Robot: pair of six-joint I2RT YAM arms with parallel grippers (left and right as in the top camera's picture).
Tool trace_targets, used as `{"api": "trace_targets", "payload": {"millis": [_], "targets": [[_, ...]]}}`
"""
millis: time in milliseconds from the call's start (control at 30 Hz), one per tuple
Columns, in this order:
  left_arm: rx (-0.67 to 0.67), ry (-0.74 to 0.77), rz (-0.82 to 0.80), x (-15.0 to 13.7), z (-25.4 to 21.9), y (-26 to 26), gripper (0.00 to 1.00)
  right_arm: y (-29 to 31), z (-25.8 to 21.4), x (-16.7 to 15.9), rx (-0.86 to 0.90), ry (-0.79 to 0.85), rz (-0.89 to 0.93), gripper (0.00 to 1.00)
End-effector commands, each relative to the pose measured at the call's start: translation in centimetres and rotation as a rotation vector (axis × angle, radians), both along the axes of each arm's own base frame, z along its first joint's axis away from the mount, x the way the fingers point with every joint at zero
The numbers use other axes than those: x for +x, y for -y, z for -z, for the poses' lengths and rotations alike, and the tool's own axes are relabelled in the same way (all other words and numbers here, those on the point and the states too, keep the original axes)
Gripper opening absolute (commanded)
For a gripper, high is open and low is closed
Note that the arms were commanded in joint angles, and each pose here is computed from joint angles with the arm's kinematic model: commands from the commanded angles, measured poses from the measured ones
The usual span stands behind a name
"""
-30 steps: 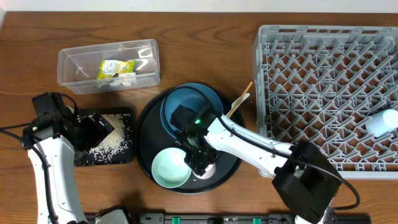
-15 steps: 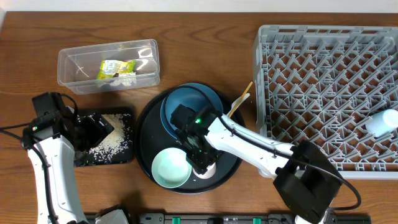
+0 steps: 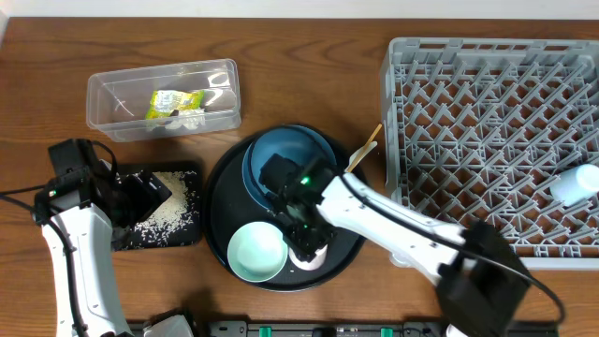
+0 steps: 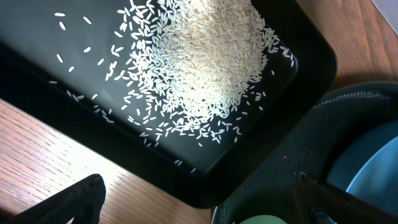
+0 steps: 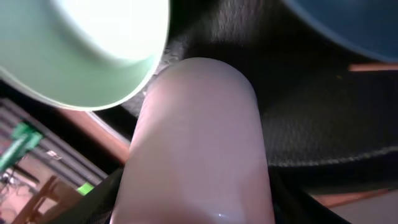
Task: Sort waste into correct bins and load items into the dishwasher rack
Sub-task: 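Carry pink cup with right gripper into dish rack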
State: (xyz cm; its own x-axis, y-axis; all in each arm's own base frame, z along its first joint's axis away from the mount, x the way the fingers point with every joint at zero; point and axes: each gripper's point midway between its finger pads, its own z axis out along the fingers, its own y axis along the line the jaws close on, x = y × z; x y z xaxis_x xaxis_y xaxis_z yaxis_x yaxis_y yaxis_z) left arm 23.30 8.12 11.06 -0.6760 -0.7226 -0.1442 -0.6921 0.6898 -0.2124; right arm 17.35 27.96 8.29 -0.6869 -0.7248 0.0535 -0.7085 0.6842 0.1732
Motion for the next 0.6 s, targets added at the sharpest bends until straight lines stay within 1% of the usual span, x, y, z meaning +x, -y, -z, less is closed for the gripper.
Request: {"api": "trace_targets", "payload": {"millis": [0,133,233,400,567], "targets": [[0.013,-0.006,-0.001,-0.1,0.0,-0.3,0.98,0.0,-4.7,1.9,0.111,0.083,0.049,0.53],[0.013,-0.006,-0.001,-0.1,0.0,-0.3,0.98,1.8,-7.6,3.8,0.162,0.137,0.120,0.54],[0.013,-0.006,-0.001,-0.1,0.0,-0.3,0.98,4.6,-9.6,6.0,0.177,0.198,0.213,0.54],[0.013,-0.006,-0.001,-0.1,0.0,-0.3,0.98,12.1,-12.9,10.4,0.121,0.337,0.425,0.55],[0.012,-0.006,-0.001,-0.1,0.0,-0.3,0.98,20.7,-15.7,13.9,0.069,0.434,0.676,0.57]]}}
